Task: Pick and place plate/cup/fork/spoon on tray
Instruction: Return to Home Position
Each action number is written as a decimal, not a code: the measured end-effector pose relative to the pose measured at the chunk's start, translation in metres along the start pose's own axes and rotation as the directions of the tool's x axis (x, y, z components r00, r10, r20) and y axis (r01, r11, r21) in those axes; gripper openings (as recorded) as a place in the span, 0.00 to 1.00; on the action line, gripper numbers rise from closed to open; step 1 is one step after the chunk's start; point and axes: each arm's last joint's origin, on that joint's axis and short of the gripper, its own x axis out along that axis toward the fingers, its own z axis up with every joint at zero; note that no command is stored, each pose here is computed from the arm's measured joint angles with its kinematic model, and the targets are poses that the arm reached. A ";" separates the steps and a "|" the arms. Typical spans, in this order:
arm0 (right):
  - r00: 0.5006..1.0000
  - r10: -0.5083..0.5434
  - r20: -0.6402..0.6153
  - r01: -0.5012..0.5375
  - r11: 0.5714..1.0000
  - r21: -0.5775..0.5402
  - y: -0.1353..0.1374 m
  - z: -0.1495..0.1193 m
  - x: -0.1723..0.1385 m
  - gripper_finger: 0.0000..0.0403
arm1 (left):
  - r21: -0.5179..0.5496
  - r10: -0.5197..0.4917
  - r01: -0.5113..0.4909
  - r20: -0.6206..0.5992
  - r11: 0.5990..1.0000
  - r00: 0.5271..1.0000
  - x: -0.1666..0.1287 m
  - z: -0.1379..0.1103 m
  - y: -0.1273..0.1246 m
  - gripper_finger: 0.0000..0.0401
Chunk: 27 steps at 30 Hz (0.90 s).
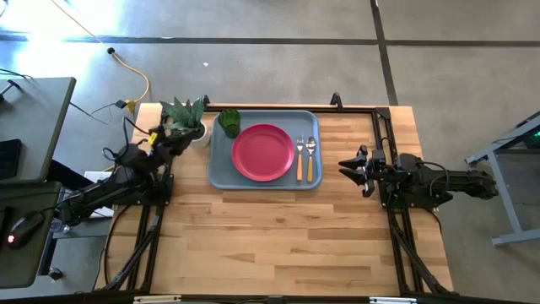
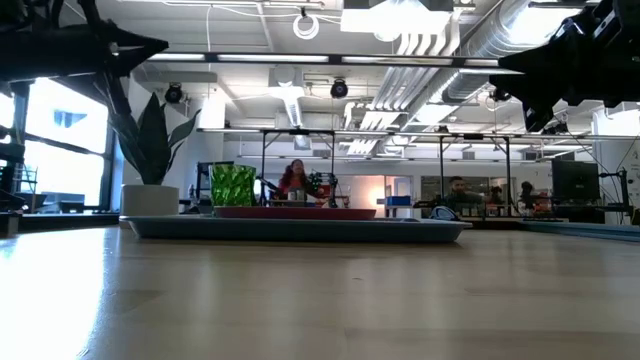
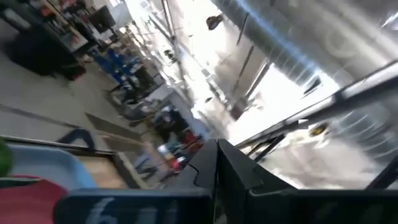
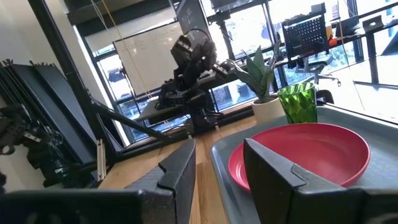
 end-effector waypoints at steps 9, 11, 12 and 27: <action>1.000 0.000 0.000 0.000 1.000 0.000 0.000 0.000 0.000 0.31 | 0.181 0.020 -0.017 -0.012 0.983 1.000 0.000 -0.001 0.002 0.01; 1.000 0.000 0.000 0.000 1.000 0.000 0.000 0.000 0.000 0.31 | 0.190 0.021 -0.018 -0.012 0.982 1.000 0.000 -0.001 0.002 0.01; 1.000 0.000 0.000 0.000 1.000 0.000 0.000 0.000 0.000 0.31 | 0.190 0.021 -0.018 -0.012 0.982 1.000 0.000 -0.001 0.002 0.01; 1.000 0.000 0.000 0.000 1.000 0.000 0.000 0.000 0.000 0.31 | 0.224 0.193 -0.161 -0.130 0.961 0.973 -0.003 -0.013 0.019 0.01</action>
